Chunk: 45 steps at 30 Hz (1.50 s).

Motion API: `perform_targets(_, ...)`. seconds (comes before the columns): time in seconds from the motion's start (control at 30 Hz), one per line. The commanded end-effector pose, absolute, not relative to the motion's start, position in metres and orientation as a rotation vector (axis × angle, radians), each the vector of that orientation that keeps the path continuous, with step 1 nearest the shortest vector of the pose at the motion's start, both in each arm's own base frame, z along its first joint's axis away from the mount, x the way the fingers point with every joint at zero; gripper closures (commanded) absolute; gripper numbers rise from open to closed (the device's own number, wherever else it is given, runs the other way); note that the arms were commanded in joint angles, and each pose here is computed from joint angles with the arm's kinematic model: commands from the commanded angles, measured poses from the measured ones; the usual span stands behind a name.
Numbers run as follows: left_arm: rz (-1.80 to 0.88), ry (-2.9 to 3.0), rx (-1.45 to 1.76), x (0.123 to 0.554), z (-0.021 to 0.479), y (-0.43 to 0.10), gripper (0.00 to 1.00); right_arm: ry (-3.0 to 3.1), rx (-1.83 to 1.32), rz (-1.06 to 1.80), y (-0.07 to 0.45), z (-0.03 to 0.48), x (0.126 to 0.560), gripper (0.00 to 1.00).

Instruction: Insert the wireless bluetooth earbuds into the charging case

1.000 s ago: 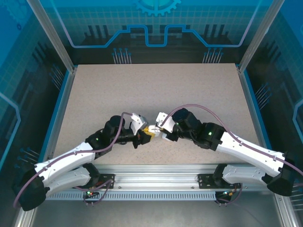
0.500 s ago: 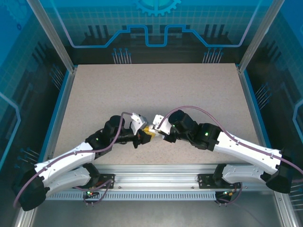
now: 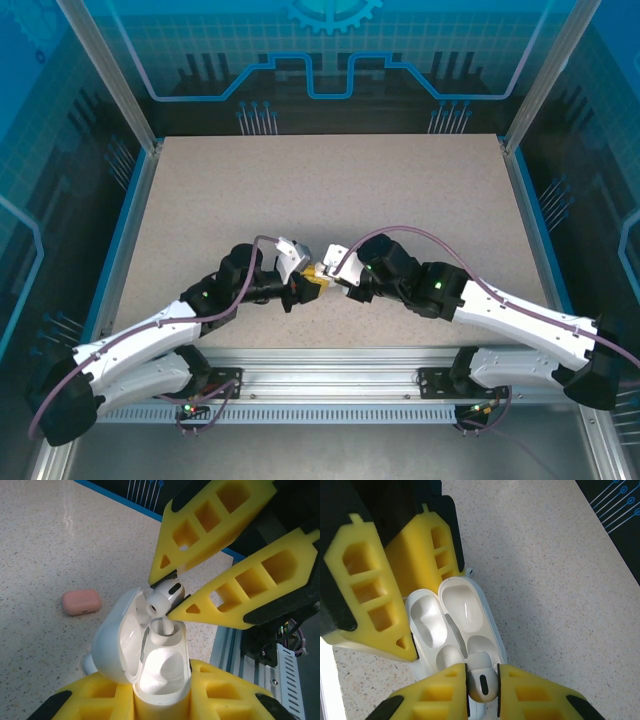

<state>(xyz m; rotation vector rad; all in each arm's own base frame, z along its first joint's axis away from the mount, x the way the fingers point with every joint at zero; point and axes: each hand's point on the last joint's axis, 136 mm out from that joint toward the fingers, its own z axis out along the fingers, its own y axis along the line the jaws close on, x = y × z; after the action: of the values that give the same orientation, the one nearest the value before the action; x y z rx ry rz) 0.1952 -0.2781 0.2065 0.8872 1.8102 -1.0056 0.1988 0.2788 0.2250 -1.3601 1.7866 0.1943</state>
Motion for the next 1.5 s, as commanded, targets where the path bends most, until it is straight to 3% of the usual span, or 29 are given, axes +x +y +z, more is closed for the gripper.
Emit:
perform_targets(0.0,-1.042,1.713,0.888,0.193,0.232,-0.283,0.89,1.75,-1.394,0.28,0.288,0.226,0.185,0.8)
perform_targets(0.27,-1.044,1.684,0.886,0.191,0.234,-0.282,0.89,1.763,-1.35,0.362,0.286,0.234,0.185,0.73)
perform_targets(0.7,-0.982,1.627,0.884,0.194,0.233,-0.276,0.89,1.688,-1.061,0.583,0.259,0.313,0.189,0.32)
perform_targets(0.9,-0.903,1.529,0.872,0.195,0.242,-0.267,0.9,1.849,-0.805,0.531,0.226,0.311,0.221,0.11)
perform_targets(1.1,-0.804,1.439,0.882,0.193,0.251,-0.254,0.92,1.952,-0.723,0.694,0.223,0.293,0.229,0.08)
perform_targets(1.2,-0.754,1.438,0.898,0.195,0.248,-0.251,0.93,1.895,-0.784,0.851,0.243,0.3,0.215,0.0)
perform_targets(1.47,-0.721,1.418,0.913,0.203,0.253,-0.257,0.93,1.902,-0.916,0.921,0.27,0.292,0.199,0.0)
